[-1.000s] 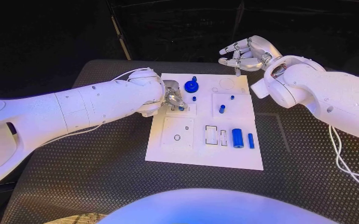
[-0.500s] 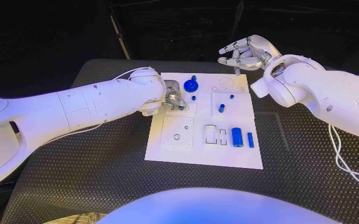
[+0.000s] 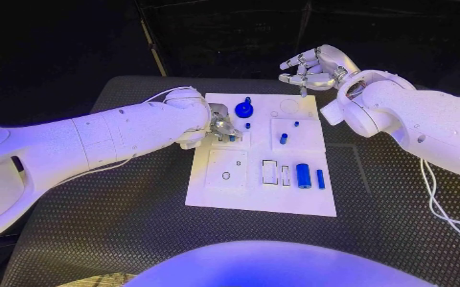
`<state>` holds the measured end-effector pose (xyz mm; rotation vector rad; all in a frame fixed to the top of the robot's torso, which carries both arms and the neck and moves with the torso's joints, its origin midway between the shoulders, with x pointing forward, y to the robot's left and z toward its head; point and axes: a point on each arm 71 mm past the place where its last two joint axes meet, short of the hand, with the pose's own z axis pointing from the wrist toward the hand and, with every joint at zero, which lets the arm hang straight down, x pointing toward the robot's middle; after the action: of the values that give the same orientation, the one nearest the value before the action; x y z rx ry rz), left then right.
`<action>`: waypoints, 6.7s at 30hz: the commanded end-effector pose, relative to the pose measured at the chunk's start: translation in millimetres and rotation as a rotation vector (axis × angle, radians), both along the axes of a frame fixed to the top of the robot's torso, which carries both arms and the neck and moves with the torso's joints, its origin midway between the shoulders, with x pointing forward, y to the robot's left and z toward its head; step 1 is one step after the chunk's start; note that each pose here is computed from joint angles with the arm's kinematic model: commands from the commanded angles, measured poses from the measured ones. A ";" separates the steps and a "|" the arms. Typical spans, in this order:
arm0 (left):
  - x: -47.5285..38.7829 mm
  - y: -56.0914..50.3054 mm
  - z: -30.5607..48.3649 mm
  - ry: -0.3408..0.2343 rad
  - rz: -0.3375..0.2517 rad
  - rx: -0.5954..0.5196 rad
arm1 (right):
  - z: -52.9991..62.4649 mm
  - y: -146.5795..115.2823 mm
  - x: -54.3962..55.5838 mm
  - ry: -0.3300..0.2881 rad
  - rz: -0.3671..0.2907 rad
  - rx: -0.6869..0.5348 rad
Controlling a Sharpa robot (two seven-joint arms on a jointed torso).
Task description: Assemble the parts on the task board
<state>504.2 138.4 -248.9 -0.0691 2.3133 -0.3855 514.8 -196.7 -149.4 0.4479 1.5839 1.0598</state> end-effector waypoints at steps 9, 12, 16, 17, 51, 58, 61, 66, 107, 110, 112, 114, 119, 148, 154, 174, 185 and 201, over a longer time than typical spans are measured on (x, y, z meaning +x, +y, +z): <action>-0.5 7.3 -0.4 -0.002 0.015 0.007 | 1.6 0.5 -0.1 -0.007 0.008 -0.001; -0.4 9.3 1.0 -0.008 0.022 0.002 | 1.5 0.4 0.0 -0.008 0.009 -0.001; 1.0 9.7 6.1 -0.021 0.029 -0.012 | 1.4 0.5 0.2 -0.008 0.009 -0.001; 1.5 9.2 8.1 -0.025 0.031 -0.018 | 1.3 0.5 0.3 -0.008 0.009 -0.001; 75.5 61.8 73.9 -0.027 0.156 0.015 | -0.4 2.7 2.5 -0.001 0.007 -0.004; 79.7 54.0 66.9 -0.001 0.149 0.034 | -0.3 4.4 2.2 0.000 0.011 -0.004; 80.3 51.3 63.2 0.010 0.146 0.042 | -0.3 5.1 2.1 0.000 0.012 -0.004; 80.4 48.5 57.5 0.028 0.140 0.053 | -0.3 5.8 2.0 -0.001 0.014 -0.003; 77.5 40.4 38.7 0.071 0.124 0.059 | -1.0 8.8 2.9 0.001 0.021 -0.004; 77.4 39.9 38.3 0.072 0.122 0.057 | -1.0 9.0 2.9 0.002 0.021 -0.004; 77.2 39.2 37.9 0.075 0.118 0.055 | -1.0 9.1 2.9 0.002 0.022 -0.004; 77.0 38.4 37.5 0.079 0.116 0.054 | -1.0 9.3 2.9 0.002 0.022 -0.004; 76.5 36.9 36.3 0.086 0.110 0.053 | -1.1 9.6 2.9 0.002 0.023 -0.004; 76.5 38.0 35.1 0.081 0.124 0.023 | -1.2 9.2 3.0 0.003 0.023 -0.006; 74.7 41.8 36.4 0.078 0.138 -0.016 | -1.3 8.3 3.1 0.003 0.022 -0.007; 35.0 60.1 51.9 0.031 0.180 -0.173 | -2.1 3.8 4.1 0.007 0.015 -0.013; 11.7 53.7 38.2 -0.038 0.154 -0.139 | -2.6 3.9 4.7 0.008 0.016 -0.013; 1.4 39.1 24.2 -0.053 0.095 -0.079 | -3.0 4.0 4.9 0.008 0.017 -0.013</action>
<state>504.8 177.5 -225.6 -0.2316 2.2455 -0.4536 519.9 -193.8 -153.9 0.4415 1.6046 1.0527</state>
